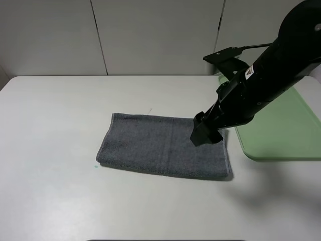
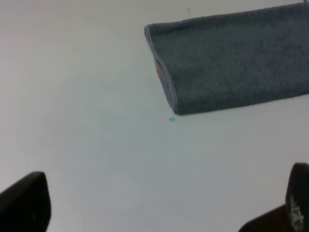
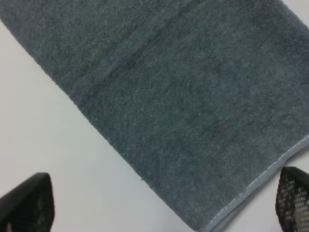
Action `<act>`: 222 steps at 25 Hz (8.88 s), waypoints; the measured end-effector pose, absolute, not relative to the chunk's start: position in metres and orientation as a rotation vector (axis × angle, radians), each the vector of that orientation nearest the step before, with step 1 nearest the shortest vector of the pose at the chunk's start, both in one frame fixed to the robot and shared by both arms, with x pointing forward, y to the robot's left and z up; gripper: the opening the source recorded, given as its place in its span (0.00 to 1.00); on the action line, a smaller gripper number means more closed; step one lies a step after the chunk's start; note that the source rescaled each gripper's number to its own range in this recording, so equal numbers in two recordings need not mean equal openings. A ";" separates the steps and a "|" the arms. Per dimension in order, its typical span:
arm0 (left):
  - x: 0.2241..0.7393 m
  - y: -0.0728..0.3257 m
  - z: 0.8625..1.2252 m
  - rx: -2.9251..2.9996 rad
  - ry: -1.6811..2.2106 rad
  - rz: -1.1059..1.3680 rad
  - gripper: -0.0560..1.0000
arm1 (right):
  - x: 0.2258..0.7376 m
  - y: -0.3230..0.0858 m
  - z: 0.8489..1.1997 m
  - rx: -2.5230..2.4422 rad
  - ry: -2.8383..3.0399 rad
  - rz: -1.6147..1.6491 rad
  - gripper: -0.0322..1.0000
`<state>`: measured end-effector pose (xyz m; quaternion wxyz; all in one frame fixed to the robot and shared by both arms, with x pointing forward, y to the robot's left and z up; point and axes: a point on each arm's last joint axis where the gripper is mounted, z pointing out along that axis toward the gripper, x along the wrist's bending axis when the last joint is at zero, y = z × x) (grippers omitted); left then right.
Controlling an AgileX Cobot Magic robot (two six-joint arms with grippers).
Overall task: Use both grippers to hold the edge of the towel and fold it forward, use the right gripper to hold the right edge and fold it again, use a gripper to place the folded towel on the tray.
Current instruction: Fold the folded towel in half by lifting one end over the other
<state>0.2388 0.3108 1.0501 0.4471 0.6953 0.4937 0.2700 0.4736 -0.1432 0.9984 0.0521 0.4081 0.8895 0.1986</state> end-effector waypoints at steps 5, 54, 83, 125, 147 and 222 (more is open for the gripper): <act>0.239 0.311 1.050 1.716 1.233 0.678 0.98 | 0.473 -0.143 0.998 1.254 2.710 0.608 1.00; 0.234 0.310 1.050 1.439 1.647 0.943 0.98 | 0.473 -0.151 0.992 2.226 2.151 0.502 1.00; 0.234 0.310 1.050 1.439 1.647 0.943 0.98 | 0.512 -0.143 0.898 2.278 2.060 0.333 1.00; 0.234 0.310 1.050 1.439 1.647 0.943 0.98 | 0.528 -0.164 0.889 2.170 2.098 0.334 1.00; 0.234 0.310 1.050 1.439 1.647 0.943 0.98 | 0.530 -0.161 0.870 2.141 2.150 0.319 1.00; 0.234 0.310 1.050 1.439 1.647 0.943 0.98 | 0.546 -0.087 0.970 1.679 2.392 0.234 0.11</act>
